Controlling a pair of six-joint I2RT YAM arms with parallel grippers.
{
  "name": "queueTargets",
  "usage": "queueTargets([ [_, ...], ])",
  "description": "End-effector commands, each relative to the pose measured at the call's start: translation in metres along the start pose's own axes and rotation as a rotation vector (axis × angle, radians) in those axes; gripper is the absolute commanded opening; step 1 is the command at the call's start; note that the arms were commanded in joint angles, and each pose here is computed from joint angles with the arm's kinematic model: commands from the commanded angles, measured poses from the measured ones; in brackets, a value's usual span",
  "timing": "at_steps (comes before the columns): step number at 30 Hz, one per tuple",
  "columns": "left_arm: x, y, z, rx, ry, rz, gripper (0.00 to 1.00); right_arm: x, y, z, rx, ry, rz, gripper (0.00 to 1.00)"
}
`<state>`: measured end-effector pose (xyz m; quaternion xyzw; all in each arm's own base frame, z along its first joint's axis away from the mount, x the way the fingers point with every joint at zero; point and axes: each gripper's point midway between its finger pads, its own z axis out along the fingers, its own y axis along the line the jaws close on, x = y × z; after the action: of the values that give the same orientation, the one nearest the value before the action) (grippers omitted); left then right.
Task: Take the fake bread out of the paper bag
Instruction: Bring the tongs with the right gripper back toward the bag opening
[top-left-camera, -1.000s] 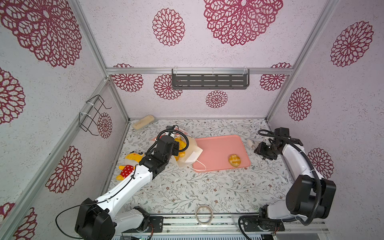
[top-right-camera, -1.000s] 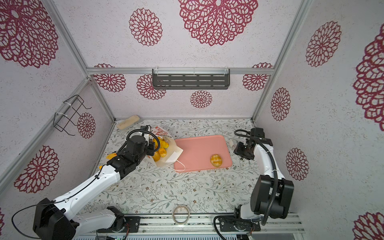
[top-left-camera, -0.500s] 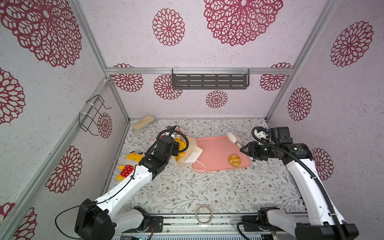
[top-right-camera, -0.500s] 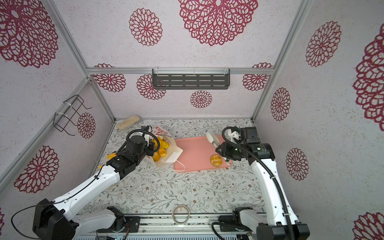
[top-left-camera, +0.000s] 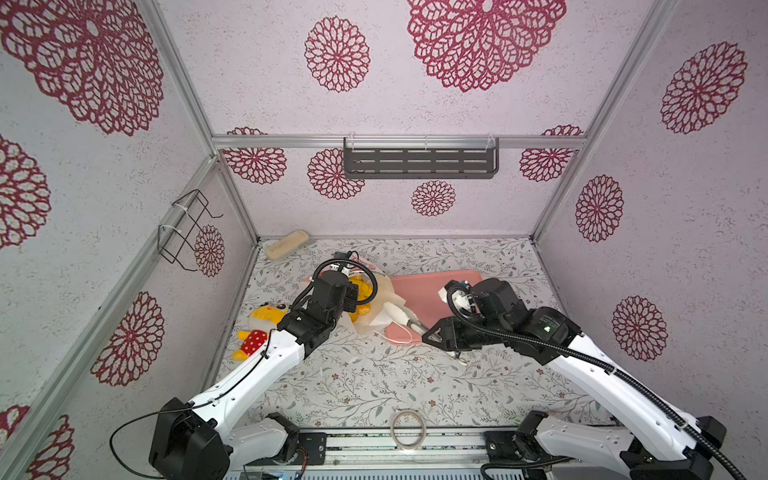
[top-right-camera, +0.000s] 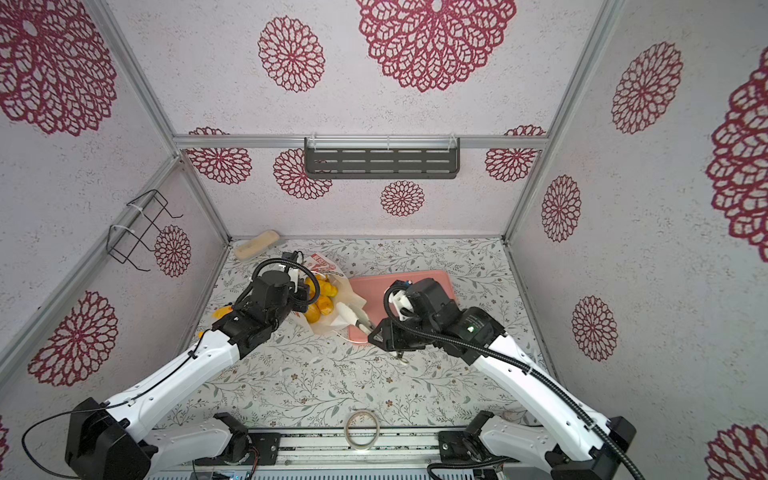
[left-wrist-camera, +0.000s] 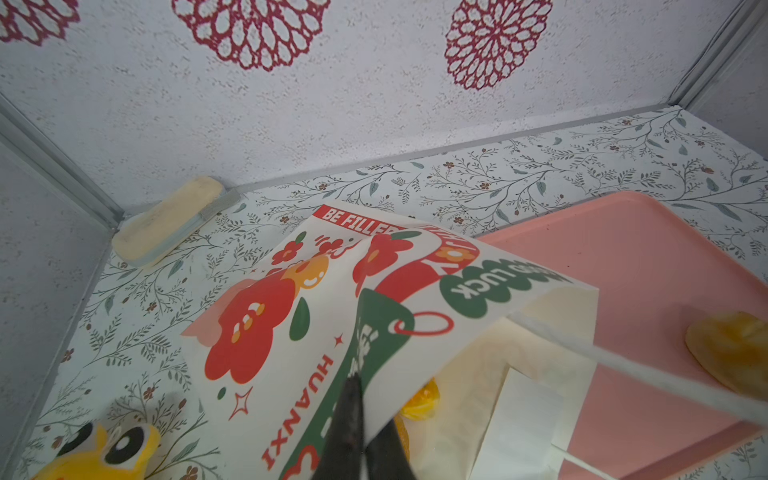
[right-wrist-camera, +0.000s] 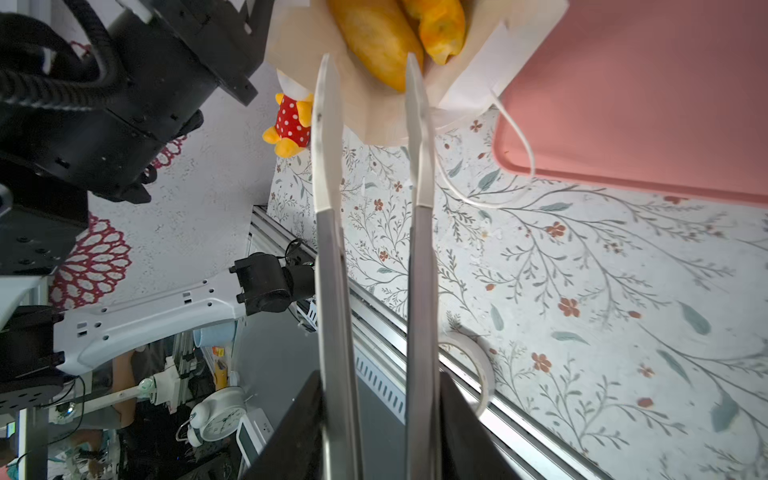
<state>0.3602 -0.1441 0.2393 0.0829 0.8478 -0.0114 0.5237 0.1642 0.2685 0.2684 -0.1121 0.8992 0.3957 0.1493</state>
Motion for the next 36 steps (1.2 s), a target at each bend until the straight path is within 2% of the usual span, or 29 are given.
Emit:
queueTargets([
  [1, -0.016, 0.002, -0.01, 0.011, -0.038, -0.033, 0.0, -0.026, 0.018, 0.014, -0.072, -0.104, 0.021, 0.4],
  [9, -0.014, 0.001, -0.011, 0.017, -0.027, -0.046, 0.0, -0.051, 0.017, 0.06, -0.141, -0.153, 0.065, 0.39],
  [18, -0.014, -0.002, -0.006, 0.024, -0.011, -0.06, 0.0, -0.062, -0.001, 0.09, -0.032, -0.131, -0.01, 0.4],
  [24, -0.015, -0.002, -0.006, 0.024, -0.013, -0.069, 0.0, -0.069, 0.002, 0.099, -0.055, -0.143, -0.002, 0.43],
  [32, -0.015, -0.004, -0.003, 0.024, -0.002, -0.062, 0.0, -0.073, -0.014, 0.103, 0.085, -0.108, -0.109, 0.45],
  [36, -0.015, -0.004, -0.003, 0.027, -0.001, -0.068, 0.0, -0.076, -0.018, 0.105, 0.113, -0.106, -0.117, 0.45],
])
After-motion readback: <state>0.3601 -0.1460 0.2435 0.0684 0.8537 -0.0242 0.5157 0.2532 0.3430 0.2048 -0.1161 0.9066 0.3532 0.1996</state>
